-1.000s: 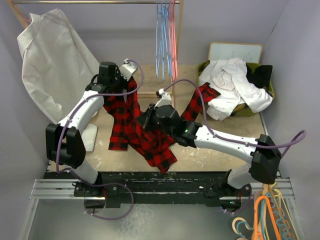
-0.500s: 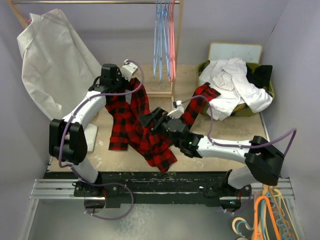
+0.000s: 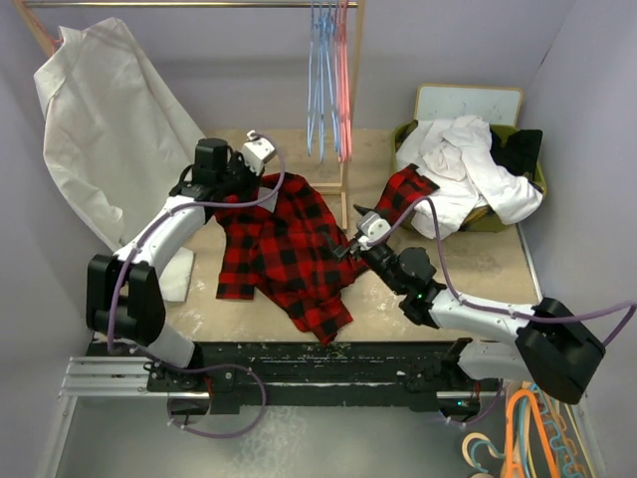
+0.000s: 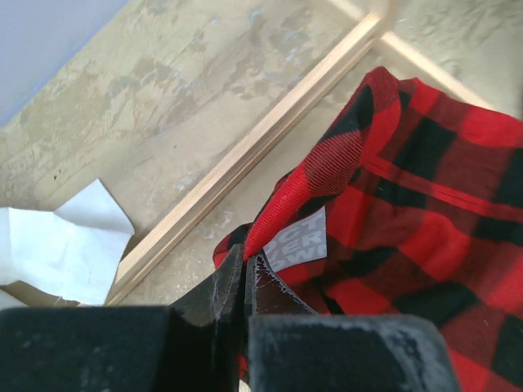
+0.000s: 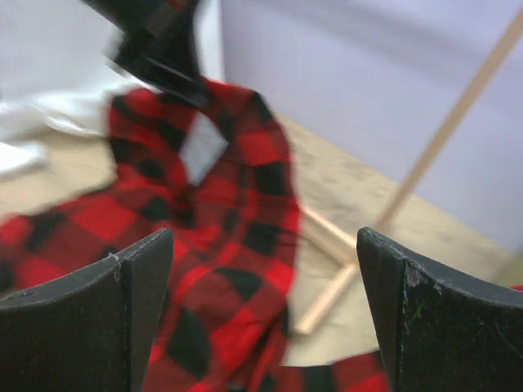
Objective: Place the shirt on the hanger
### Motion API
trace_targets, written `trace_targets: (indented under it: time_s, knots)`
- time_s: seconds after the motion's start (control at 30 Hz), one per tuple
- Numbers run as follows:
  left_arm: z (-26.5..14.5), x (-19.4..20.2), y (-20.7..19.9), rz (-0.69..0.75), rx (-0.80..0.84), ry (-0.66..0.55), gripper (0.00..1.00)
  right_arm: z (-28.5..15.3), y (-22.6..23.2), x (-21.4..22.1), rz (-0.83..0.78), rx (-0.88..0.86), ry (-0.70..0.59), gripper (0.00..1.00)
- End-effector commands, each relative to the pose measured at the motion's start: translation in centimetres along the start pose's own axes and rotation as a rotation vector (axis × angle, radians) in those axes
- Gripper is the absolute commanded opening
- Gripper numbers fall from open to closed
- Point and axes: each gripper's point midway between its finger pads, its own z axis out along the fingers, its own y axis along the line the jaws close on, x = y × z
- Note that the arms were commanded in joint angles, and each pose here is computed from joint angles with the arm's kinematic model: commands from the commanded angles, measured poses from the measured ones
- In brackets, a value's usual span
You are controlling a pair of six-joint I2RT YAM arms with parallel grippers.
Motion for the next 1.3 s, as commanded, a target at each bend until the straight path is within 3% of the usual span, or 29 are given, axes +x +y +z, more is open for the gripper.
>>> trace_targets:
  time_s: [0.0, 0.1, 0.27, 0.5, 0.6, 0.8, 0.83, 0.9, 0.97, 1.03, 1.13, 1.27]
  knots:
    - [-4.7, -6.2, -2.0, 0.141, 0.076, -0.229, 0.0, 2.1, -5.1, -0.9, -0.366, -0.002, -0.062, 0.94]
    - [-7.1, -7.6, -3.7, 0.196, 0.139, -0.274, 0.0, 3.3, -7.1, 0.5, -0.299, -0.068, 0.0, 0.94]
    - [-10.1, -9.2, -6.5, 0.248, 0.286, -0.307, 0.0, 3.9, -3.3, 1.4, -0.17, -0.441, 0.083, 0.92]
    - [-11.3, -10.5, -6.6, 0.295, 0.295, -0.326, 0.0, 6.4, -1.4, 2.5, -0.061, -0.709, 0.154, 0.91]
    - [-11.2, -11.0, -6.3, 0.3, 0.284, -0.334, 0.0, 8.0, -2.0, 4.7, -0.076, -0.705, 0.21, 0.88]
    - [-11.3, -11.5, -6.1, 0.293, 0.281, -0.342, 0.0, 9.7, -2.2, 6.4, -0.046, -0.69, 0.201, 0.86]
    - [-11.1, -11.5, -6.0, 0.292, 0.277, -0.34, 0.0, 9.6, -2.0, 6.9, -0.033, -0.707, 0.219, 0.83]
    - [-10.6, -11.6, -5.4, 0.292, 0.252, -0.338, 0.0, 9.5, -1.5, 6.9, -0.016, -0.747, 0.227, 0.66]
    - [-9.7, -11.7, -4.5, 0.286, 0.218, -0.336, 0.0, 8.9, -0.3, 5.6, 0.015, -0.801, 0.186, 0.38]
    - [-8.3, -11.6, -3.6, 0.272, 0.187, -0.336, 0.0, 8.1, 1.0, 4.2, 0.02, -0.826, 0.142, 0.01]
    - [-5.8, -11.6, -2.0, 0.23, 0.13, -0.359, 0.0, 7.9, 1.3, 3.0, 0.089, -0.657, 0.091, 0.0]
    - [-2.7, -11.1, -0.3, 0.14, 0.081, -0.331, 0.0, 8.8, -2.7, -1.1, 0.388, -0.258, -0.056, 0.0]
